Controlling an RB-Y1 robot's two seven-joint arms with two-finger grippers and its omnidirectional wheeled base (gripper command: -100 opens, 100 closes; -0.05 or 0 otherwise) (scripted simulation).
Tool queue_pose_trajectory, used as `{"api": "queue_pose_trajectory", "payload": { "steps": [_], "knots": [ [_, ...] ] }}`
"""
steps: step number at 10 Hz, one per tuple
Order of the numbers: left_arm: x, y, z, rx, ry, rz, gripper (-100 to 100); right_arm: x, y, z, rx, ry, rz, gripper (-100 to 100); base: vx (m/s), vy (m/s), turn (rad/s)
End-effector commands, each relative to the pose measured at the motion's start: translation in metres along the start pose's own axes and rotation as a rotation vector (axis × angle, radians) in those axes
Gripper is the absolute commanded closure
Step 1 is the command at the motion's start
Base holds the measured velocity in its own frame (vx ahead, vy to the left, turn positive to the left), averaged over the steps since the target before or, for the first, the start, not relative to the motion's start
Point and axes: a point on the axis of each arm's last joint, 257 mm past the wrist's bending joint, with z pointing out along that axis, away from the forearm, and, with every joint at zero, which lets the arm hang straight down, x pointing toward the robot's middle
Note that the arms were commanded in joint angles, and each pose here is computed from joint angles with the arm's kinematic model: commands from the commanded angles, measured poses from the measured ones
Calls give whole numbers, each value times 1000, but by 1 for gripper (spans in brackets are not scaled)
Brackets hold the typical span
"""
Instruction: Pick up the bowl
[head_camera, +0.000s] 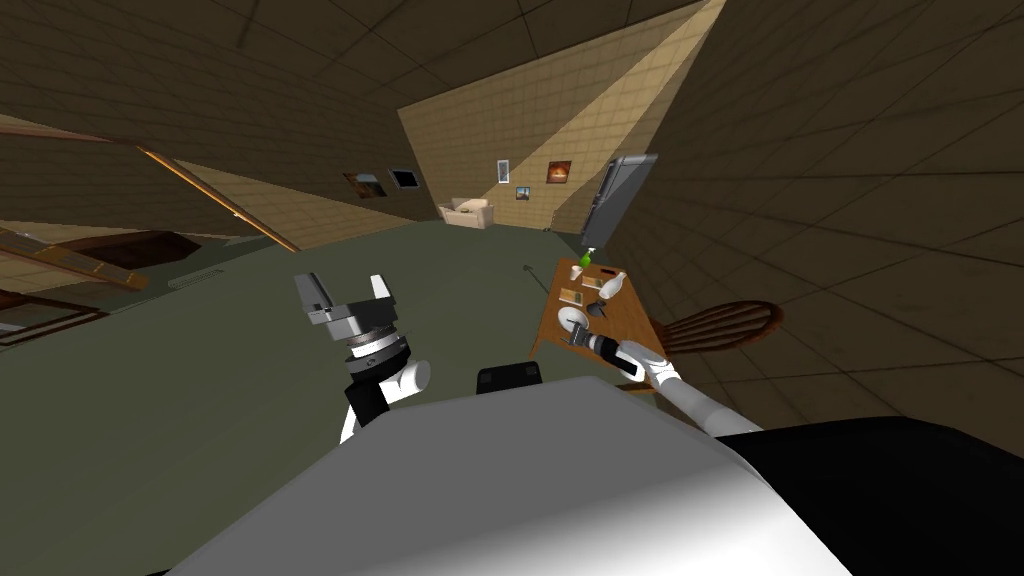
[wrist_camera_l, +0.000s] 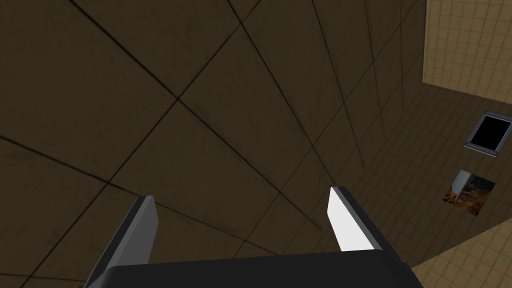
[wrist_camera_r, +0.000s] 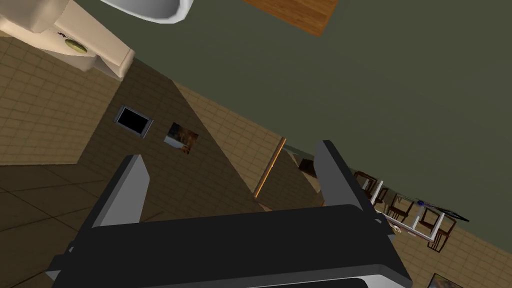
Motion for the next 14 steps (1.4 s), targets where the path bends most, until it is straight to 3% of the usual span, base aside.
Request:
{"api": "queue_pose_trajectory", "payload": {
  "steps": [1, 2, 3, 4, 5, 8, 9, 12, 13, 14],
  "knots": [
    [0, 0, 0, 0, 0, 0, 0, 18, 2, -6, -25, 41, -62, -100, 32, 14, 24],
    [0, 0, 0, 0, 0, 0, 0, 38, 4, -15, -64, 86, -145, -100, 31, 14, 46],
    [0, 0, 0, 0, 0, 0, 0, 42, 4, -16, -65, 94, -142, -100, 25, 8, 24],
    [0, 0, 0, 0, 0, 0, 0, 65, 6, -28, -105, 144, -218, -100, 23, 16, 46],
    [0, 0, 0, 0, 0, 0, 0, 65, 6, -28, -105, 144, -218, -100, 18, 9, 20],
    [0, 0, 0, 0, 0, 0, 0, 127, 4, -69, -229, 280, -418, -100, 31, 15, 56],
    [0, 0, 0, 0, 0, 0, 0, 127, 4, -69, -229, 280, -418, -100, 36, 12, 27],
    [0, 0, 0, 0, 0, 0, 0, 174, -3, -112, -342, 385, -571, -100, 43, 24, 51],
    [0, 0, 0, 0, 0, 0, 0, 174, -3, -112, -342, 385, -571, -100, 38, 13, 22],
    [0, 0, 0, 0, 0, 0, 0, 186, -5, -124, -374, 412, -611, -100, 29, 15, 47]
  ]
}}
